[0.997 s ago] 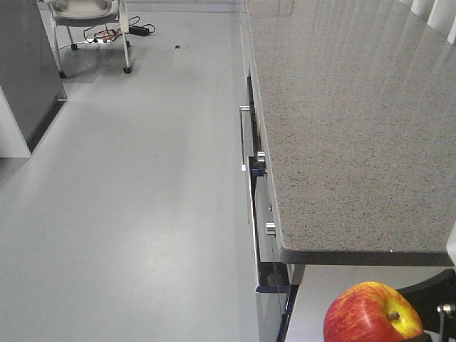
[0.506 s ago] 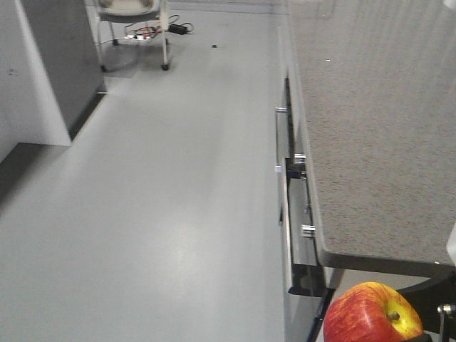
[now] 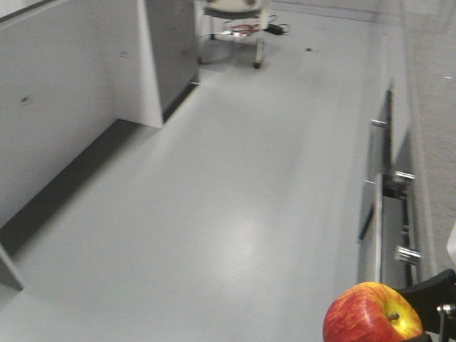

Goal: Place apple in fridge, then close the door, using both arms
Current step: 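Drive the base toward the open refrigerator holding the apple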

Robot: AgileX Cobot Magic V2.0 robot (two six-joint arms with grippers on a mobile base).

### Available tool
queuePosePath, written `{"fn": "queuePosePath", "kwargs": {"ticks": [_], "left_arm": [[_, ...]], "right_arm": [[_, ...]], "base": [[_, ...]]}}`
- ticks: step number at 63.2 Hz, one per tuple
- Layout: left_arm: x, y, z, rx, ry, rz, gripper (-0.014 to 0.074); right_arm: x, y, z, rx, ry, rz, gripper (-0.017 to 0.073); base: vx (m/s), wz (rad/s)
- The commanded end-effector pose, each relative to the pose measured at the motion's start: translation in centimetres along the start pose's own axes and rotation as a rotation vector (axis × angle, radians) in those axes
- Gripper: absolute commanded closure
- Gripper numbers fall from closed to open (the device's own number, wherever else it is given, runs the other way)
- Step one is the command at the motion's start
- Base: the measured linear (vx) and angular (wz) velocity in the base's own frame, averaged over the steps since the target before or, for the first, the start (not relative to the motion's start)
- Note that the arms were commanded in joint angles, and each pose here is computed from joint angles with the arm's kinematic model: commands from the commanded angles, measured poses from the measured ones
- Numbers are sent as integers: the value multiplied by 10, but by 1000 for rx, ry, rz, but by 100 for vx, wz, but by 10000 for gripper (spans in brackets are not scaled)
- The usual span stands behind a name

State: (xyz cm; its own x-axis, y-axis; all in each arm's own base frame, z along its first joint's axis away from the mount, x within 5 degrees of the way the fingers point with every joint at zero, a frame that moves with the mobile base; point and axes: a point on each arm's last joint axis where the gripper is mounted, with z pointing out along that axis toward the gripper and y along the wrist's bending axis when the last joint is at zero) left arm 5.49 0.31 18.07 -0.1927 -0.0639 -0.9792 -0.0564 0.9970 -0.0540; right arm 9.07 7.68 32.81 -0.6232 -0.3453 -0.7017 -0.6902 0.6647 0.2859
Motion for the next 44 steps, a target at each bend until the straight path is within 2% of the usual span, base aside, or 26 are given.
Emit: {"fn": "queuePosePath", "kwargs": {"ticks": [1, 44], "left_arm": [[-1, 0, 1, 9, -72, -5, 600], [-1, 0, 1, 9, -72, -5, 600]], "right_arm": [[-10, 5, -6, -18, -74, 2, 183], [-10, 5, -6, -18, -73, 2, 183]], "base": [[-2, 58], [-2, 51]]}}
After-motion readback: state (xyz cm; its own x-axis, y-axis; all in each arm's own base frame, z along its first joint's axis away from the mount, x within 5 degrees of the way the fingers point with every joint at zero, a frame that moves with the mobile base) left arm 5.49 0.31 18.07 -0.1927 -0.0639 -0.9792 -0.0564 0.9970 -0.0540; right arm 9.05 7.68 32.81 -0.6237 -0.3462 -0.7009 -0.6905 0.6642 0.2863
